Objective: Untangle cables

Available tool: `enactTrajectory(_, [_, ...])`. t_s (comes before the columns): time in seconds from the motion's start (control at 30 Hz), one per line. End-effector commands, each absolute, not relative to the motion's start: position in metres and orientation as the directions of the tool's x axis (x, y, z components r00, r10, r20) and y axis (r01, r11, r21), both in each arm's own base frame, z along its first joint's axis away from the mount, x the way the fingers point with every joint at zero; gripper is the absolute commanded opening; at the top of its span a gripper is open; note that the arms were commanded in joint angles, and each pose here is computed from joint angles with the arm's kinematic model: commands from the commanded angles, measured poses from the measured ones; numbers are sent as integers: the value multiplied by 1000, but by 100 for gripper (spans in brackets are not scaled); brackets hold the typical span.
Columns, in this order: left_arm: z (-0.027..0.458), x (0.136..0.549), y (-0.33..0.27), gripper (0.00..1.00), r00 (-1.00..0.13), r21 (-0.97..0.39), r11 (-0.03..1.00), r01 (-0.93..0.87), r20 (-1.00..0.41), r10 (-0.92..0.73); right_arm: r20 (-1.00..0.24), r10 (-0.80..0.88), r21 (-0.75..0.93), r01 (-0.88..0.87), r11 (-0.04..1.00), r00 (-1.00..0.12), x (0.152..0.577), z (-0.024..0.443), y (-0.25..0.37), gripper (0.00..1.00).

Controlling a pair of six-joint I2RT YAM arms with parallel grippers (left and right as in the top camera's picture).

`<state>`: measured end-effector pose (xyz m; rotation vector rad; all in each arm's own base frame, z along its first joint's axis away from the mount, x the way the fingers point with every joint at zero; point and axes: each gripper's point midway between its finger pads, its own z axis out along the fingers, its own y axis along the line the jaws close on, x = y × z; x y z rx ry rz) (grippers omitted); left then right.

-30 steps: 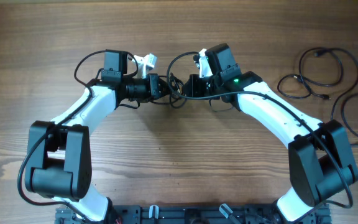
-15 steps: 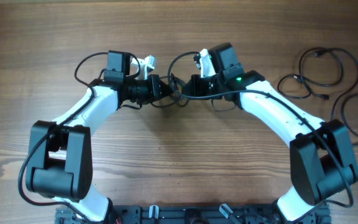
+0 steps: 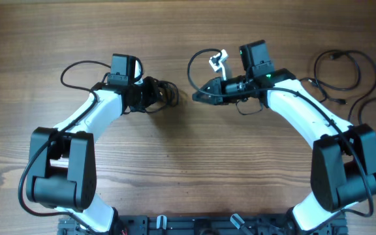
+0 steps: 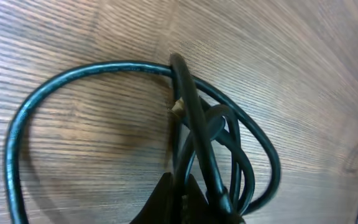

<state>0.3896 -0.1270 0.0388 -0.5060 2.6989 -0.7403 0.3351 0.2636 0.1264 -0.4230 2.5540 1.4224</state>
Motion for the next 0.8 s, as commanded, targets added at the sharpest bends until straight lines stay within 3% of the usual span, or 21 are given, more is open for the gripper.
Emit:
enactTrajectory(0.0, [50, 386, -145, 4, -916, -615, 761, -207, -150, -371, -292, -114, 702, -294, 649, -949, 340, 110, 267, 33])
enactTrajectory(0.2, [72, 375, -175, 4, -962, -743, 668, -38, -153, -225, -365, -94, 662, -329, 673, -926, 348, 113, 287, 32])
enactTrajectory(0.33, [92, 367, -193, 4, -974, -819, 565, 95, -195, -119, -412, -54, 569, -303, 764, -909, 366, 104, 273, 32])
enactTrajectory(0.63, [93, 366, -194, 4, -974, -823, 558, 103, -198, -112, -447, -32, 513, -286, 809, -894, 377, 100, 263, 39])
enactTrajectory(0.67, [93, 366, -194, 4, -974, -823, 558, 103, -198, -112, -451, -30, 515, -288, 808, -892, 377, 101, 264, 34])
enactTrajectory(0.7, [93, 366, -194, 4, -974, -823, 558, 103, -198, -112, -449, -30, 516, -287, 807, -893, 377, 101, 264, 17])
enactTrajectory(0.77, [93, 366, -194, 4, -974, -823, 558, 103, -198, -112, -435, -38, 530, -290, 797, -899, 373, 101, 266, 11])
